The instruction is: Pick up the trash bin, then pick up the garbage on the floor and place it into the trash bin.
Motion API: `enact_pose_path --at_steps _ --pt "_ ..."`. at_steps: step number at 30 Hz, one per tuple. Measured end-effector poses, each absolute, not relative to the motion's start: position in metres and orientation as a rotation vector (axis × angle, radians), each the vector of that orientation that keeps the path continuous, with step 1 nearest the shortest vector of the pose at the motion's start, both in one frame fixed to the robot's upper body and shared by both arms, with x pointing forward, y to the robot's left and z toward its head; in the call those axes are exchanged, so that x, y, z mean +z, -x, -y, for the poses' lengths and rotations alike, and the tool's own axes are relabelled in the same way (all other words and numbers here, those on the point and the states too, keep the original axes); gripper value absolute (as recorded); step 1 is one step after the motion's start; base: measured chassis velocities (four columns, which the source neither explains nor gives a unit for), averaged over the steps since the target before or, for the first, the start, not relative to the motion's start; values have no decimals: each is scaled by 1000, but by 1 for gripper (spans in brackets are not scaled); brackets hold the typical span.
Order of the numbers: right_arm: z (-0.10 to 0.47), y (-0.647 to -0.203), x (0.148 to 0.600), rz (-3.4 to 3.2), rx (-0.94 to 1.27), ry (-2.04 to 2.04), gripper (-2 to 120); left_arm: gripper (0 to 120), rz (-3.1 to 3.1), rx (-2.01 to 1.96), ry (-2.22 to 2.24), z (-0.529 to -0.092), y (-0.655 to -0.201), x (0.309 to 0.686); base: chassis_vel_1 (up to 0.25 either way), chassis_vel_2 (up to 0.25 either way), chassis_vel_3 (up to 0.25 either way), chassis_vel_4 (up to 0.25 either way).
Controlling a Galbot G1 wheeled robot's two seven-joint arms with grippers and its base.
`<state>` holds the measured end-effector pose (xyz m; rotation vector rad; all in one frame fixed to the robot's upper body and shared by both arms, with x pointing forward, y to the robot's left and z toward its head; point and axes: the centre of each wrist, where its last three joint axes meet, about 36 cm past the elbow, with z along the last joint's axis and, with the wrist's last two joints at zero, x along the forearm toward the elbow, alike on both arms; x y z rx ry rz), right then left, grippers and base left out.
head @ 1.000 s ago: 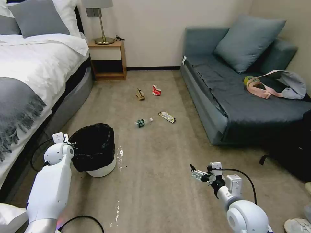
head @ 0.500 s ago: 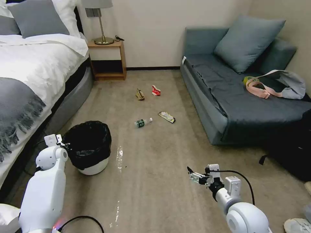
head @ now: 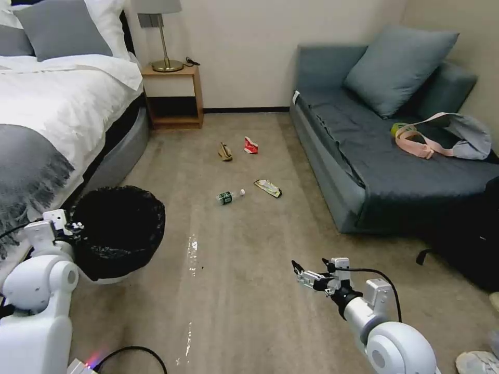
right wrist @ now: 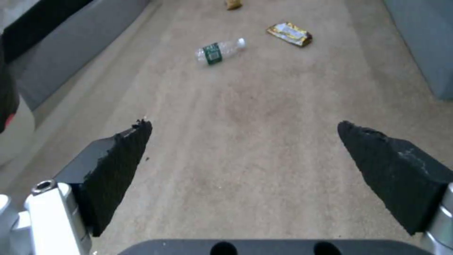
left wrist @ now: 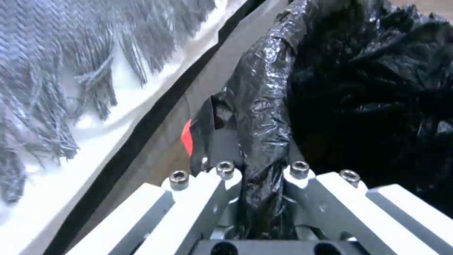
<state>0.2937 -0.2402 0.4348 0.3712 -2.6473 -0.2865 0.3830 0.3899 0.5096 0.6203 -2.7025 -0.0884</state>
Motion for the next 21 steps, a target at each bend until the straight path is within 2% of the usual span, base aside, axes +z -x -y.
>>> enact_pose_path --at_steps 21 --pt "251 -304 432 2667 -367 -376 100 4 2707 -203 -598 -359 -371 505 0 0 0 0"
